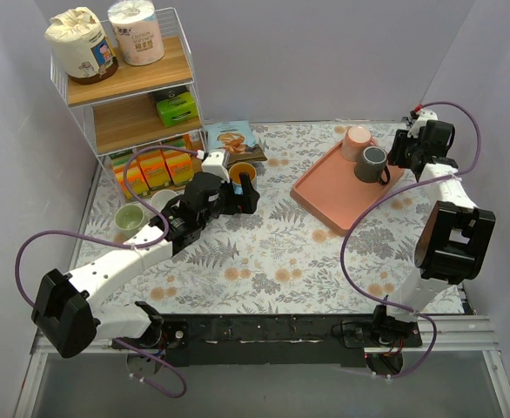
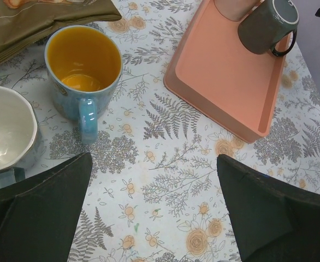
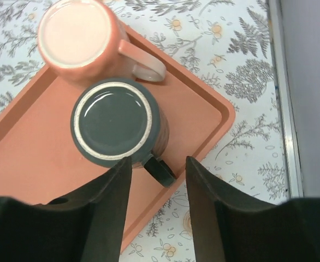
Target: Turn the mug right side up
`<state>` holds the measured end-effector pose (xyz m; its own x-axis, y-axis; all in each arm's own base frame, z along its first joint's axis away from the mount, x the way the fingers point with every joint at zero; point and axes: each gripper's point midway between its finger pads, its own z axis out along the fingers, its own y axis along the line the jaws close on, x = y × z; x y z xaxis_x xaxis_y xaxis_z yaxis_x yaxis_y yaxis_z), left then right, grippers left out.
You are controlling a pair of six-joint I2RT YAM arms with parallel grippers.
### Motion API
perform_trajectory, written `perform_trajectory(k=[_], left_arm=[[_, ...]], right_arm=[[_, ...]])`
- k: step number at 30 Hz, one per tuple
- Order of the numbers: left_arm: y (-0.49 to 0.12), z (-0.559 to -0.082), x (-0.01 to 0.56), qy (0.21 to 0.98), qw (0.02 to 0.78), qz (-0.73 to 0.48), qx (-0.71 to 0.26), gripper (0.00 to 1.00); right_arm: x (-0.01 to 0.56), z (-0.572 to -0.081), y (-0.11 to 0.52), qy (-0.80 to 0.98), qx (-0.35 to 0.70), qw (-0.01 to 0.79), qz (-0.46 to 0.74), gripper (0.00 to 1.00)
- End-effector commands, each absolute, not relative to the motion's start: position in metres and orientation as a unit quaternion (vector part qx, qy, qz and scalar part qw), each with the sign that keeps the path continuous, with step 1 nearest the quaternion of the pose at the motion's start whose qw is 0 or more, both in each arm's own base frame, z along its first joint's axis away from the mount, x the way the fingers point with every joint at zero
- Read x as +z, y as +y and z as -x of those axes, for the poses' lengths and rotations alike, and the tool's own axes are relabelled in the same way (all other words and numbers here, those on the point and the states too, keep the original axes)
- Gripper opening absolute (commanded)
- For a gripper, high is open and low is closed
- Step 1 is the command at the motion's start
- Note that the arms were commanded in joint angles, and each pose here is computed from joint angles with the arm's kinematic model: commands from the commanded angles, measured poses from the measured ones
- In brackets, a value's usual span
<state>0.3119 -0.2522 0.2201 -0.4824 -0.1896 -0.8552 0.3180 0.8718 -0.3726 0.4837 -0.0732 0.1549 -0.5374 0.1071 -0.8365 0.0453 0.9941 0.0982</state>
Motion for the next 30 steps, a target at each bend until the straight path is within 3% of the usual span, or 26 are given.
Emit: perform_trajectory(k=[1,2,3,12,20,30], left_arm=[[-0.25,-0.307,0.229,0.815,0.518,-0.037,-0.259,0.98],[-0.251,-0.307,0.228,0.815,0.516,-0.038,-0.261,0.98],[-0.252,-0.306,0.228,0.815,0.514,-0.04,-0.263,0.98],[-0.253,-0.31,0.233,0.813,0.519,-0.045,-0.259,0.98],[-0.255,-0.313,0.228,0.817,0.517,-0.046,-0.253,0.98],[-0.257,-0.315,0.233,0.814,0.519,-0.046,-0.257,0.98]], right_arm=[[0.144,-0.481,-0.052,0.893,0.07,0.44,0.06,0.55],[0.139,-0.481,-0.051,0.897,0.075,0.43,0.066,0.66],[0.137,-0.483,-0.05,0.898,0.079,0.428,0.07,0.94],[0.117,-0.483,-0.048,0.902,0.085,0.412,0.095,0.97],[0.103,-0.492,-0.047,0.904,0.098,0.407,0.094,0.76],[0.1,-0.502,-0.048,0.905,0.096,0.402,0.103,0.42]])
